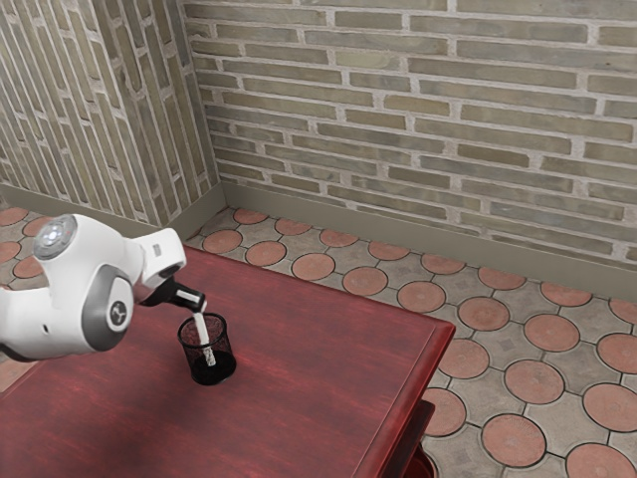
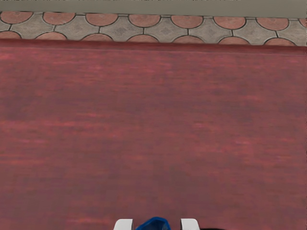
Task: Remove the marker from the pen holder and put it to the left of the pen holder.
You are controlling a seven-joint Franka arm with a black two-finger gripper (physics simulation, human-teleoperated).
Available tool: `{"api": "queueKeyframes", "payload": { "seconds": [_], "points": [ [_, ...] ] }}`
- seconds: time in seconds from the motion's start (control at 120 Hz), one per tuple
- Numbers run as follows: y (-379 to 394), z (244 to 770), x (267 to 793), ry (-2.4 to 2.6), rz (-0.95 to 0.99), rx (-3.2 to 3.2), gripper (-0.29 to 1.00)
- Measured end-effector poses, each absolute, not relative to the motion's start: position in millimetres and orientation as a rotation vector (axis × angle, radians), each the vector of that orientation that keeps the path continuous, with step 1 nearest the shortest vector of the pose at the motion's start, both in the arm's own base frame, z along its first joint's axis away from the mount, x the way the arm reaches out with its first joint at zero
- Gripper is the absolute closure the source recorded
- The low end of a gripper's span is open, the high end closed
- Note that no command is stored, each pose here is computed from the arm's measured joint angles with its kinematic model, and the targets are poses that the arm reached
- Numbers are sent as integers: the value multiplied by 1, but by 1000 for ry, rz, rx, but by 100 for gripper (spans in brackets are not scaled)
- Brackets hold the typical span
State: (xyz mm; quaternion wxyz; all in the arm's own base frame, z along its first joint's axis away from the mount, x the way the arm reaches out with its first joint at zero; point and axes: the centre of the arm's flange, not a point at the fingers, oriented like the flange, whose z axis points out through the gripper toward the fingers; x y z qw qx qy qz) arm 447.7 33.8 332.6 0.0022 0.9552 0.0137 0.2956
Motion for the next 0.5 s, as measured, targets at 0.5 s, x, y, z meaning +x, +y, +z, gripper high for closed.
{"api": "queueKeyframes", "payload": {
  "seconds": [0.5],
  "points": [
    [26, 420, 503, -14, 1100, 2895, 78]
  ]
}}
